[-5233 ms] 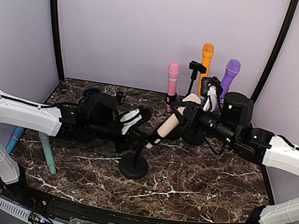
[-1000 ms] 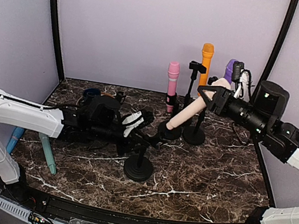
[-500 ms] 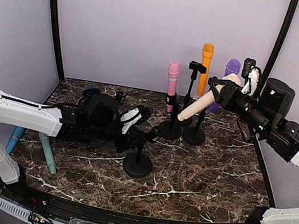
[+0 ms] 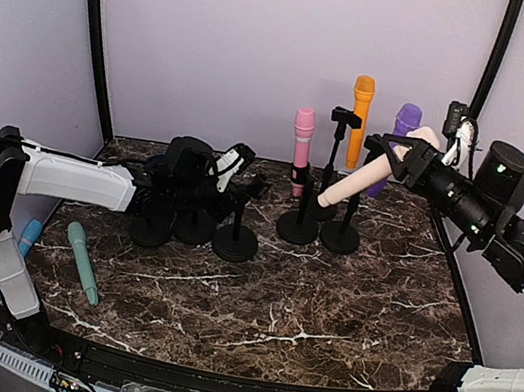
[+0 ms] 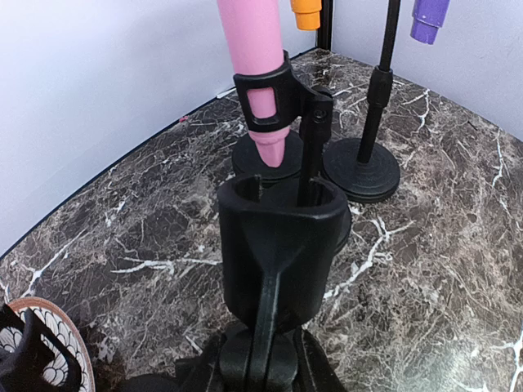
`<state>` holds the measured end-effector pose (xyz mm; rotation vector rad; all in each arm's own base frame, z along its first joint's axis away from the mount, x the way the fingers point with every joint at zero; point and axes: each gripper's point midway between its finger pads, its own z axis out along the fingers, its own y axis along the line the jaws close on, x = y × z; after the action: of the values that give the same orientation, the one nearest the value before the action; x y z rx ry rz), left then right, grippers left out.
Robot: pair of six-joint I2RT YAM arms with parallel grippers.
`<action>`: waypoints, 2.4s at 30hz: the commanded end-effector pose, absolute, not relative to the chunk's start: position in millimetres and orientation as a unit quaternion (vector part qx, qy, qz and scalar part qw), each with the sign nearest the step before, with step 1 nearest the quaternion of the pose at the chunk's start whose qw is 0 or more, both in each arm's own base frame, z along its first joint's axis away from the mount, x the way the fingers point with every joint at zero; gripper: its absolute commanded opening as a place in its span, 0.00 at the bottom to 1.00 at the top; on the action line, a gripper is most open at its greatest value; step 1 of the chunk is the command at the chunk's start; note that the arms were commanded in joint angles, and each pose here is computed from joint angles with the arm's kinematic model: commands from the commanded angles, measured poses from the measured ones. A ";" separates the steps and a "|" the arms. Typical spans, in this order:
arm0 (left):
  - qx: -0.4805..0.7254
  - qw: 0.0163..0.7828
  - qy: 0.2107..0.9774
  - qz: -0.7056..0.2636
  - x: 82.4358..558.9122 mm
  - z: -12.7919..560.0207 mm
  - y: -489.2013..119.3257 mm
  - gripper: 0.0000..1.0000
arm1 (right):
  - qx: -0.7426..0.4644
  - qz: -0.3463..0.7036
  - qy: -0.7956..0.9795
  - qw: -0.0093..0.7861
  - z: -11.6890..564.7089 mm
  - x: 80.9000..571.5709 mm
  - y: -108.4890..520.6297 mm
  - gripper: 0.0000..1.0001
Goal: Remove the microphone from the stand
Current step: Move the microphone stand to the center of the board, then pass from the right arm to the left
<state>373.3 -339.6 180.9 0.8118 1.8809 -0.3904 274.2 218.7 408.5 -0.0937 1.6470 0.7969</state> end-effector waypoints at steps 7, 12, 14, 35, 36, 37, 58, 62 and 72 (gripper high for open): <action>0.312 0.574 0.745 -0.135 429.2 210.1 -335.7 0.00 | -0.022 0.378 0.686 0.621 424.1 254.6 200.7 0.29; 0.297 0.580 0.748 -0.125 450.8 205.0 -323.4 0.00 | -0.027 0.373 0.692 0.618 421.5 251.5 198.3 0.30; 0.298 0.579 0.748 -0.125 456.6 203.3 -322.5 0.00 | -0.029 0.372 0.693 0.616 420.3 250.7 198.0 0.30; 0.304 0.612 0.701 -0.206 407.6 310.5 -306.4 0.80 | -0.089 0.393 0.720 0.565 386.8 249.6 231.7 0.31; 0.302 0.607 0.702 -0.219 399.3 312.6 -305.1 0.80 | -0.095 0.396 0.720 0.562 385.1 249.4 235.0 0.30; 0.310 0.612 0.687 -0.242 384.1 330.5 -305.0 0.80 | -0.104 0.401 0.719 0.558 383.5 248.6 239.1 0.31; 0.390 0.358 0.683 -0.504 194.1 289.2 -403.2 0.78 | -0.272 0.517 0.662 0.470 376.8 208.0 351.8 0.32; 0.387 0.347 0.685 -0.510 195.7 283.9 -409.6 0.78 | -0.281 0.524 0.658 0.462 377.2 203.1 363.9 0.32; 0.375 0.350 0.668 -0.539 194.4 290.0 -415.3 0.62 | -0.296 0.527 0.658 0.449 371.6 198.3 379.1 0.32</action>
<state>199.1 -413.0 277.3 0.9737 1.7959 -1.3466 204.2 373.0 336.9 -0.7141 1.7523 1.2606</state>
